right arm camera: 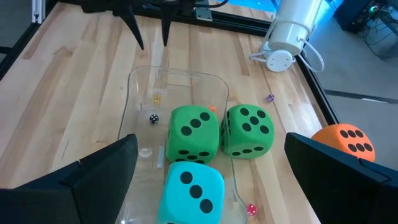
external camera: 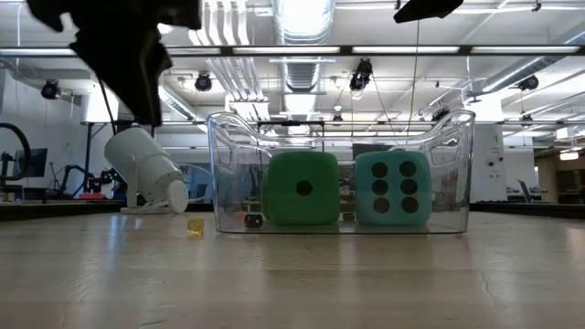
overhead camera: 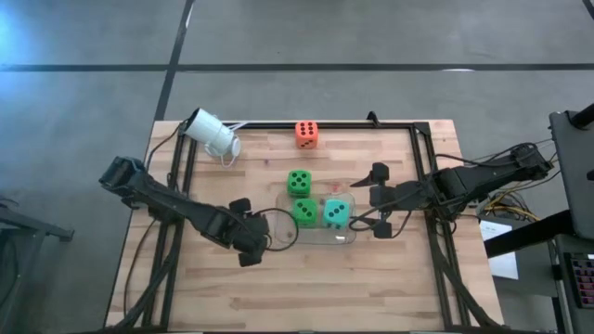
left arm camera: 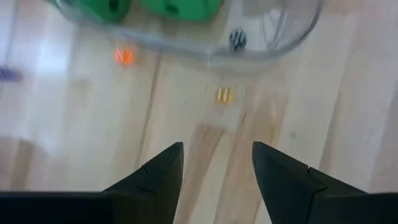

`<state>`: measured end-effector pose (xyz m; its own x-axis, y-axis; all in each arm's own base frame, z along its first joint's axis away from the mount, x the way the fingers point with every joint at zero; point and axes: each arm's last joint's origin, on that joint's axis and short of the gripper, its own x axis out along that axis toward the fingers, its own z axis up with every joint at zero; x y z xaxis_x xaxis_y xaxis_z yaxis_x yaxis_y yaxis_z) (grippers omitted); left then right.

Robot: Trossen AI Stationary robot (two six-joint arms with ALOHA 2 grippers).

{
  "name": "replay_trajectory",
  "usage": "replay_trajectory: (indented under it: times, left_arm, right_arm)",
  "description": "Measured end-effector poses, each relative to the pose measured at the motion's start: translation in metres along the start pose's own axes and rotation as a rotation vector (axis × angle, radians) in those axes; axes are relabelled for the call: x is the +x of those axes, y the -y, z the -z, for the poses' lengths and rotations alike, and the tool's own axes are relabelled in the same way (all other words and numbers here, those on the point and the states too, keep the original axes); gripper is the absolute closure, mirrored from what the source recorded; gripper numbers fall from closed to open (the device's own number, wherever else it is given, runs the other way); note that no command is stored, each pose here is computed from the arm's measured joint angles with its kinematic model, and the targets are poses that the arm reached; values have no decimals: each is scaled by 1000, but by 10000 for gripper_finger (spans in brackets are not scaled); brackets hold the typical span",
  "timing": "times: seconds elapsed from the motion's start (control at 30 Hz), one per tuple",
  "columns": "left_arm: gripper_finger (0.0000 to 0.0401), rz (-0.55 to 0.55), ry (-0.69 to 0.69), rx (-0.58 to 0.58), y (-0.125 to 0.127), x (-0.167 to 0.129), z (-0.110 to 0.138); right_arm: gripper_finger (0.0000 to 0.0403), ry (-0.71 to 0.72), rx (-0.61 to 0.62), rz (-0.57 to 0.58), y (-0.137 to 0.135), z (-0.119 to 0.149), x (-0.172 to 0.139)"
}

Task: Pick & Place Dice
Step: Put the small yellow die into the transparent bin

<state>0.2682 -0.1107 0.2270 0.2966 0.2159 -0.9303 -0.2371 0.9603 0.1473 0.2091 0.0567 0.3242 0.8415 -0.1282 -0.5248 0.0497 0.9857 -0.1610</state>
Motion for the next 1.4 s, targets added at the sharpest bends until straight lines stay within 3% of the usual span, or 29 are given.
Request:
replay_trajectory:
  times: [0.27,0.6,0.8,1.07,1.4]
  left_arm:
    - [211,6,-66,29,4,20,23]
    - [213,124,132,-30,1,59,22]
    - [215,120,165,-88,-14,76,22]
    - [215,150,274,-12,-18,90,26]
    - [215,185,346,-39,-20,100,35]
  right_arm:
    - [3,0,-16,0,0,0,0]
    - [3,2,-18,0,0,0,0]
    - [3,1,-19,0,0,0,0]
    - [3,1,-19,0,0,0,0]
    - [3,1,-19,0,0,0,0]
